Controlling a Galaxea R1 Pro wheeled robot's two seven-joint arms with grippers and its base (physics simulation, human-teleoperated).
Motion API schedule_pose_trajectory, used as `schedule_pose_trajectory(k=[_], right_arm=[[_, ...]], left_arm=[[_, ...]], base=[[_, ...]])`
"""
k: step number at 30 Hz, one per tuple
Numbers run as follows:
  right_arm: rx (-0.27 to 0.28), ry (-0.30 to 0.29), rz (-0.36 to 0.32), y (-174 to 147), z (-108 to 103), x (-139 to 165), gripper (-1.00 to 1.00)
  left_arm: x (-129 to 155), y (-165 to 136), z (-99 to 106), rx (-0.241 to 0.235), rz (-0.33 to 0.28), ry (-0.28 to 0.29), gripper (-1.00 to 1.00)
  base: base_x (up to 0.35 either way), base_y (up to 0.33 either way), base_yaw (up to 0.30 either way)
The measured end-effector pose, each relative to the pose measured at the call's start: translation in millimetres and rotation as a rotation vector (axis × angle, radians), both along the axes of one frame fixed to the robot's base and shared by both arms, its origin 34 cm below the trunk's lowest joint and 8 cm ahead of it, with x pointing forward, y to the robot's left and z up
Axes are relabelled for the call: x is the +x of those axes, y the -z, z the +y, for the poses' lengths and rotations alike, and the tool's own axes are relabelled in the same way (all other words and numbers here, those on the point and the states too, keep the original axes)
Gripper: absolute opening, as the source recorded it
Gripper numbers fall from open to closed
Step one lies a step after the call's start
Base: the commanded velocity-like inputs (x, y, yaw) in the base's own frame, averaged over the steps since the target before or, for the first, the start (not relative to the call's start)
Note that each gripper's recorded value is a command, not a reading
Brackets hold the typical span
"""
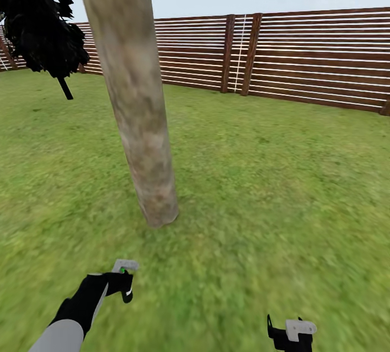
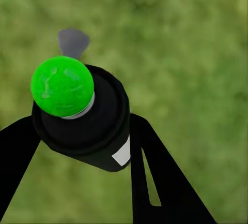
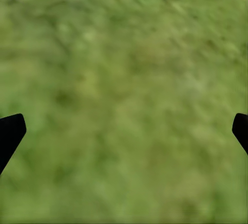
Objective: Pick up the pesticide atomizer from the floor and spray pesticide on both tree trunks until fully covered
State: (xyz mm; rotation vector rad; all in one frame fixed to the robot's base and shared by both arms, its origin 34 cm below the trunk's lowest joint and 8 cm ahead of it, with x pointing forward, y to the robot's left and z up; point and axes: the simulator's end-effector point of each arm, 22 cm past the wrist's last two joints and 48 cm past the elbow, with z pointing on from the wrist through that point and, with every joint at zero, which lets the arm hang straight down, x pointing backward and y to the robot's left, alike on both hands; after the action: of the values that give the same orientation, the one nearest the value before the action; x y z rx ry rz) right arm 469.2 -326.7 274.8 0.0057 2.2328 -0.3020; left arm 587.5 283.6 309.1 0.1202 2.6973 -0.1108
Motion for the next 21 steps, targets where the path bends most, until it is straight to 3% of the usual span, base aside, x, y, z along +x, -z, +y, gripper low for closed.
schedule_pose_trajectory(k=[4, 10, 15, 17, 19, 21], right_arm=[[0.000, -0.001, 0.000, 0, 0, 0, 1.00], [0.000, -0.003, 0.000, 0, 1, 0, 1.00], [0.001, -0.007, 0.001, 0, 1, 0, 1.00], [0.001, -0.008, 0.001, 0, 1, 0, 1.00], [0.001, -0.007, 0.000, 0, 1, 0, 1.00], [0.000, -0.007, 0.001, 0, 1, 0, 1.00]], left_arm=[[-1, 1, 3, -0.002, -0.001, -0.010, -1.00], [-3, 3, -9, -0.017, 0.004, -0.001, -1.00], [5, -2, -49, -0.064, -0.010, 0.020, -1.00], [10, -6, -41, -0.057, -0.020, 0.016, -1.00], [25, -20, -6, -0.008, -0.063, 0.000, -1.00], [34, -30, 11, 0.019, -0.094, -0.005, -1.00]], base=[[0.305, 0.000, 0.000], [0.278, 0.000, 0.000], [0.020, 0.000, 0.000], [0.001, 0.000, 0.000], [0.000, 0.000, 0.000], [-0.067, 0.000, 0.000]])
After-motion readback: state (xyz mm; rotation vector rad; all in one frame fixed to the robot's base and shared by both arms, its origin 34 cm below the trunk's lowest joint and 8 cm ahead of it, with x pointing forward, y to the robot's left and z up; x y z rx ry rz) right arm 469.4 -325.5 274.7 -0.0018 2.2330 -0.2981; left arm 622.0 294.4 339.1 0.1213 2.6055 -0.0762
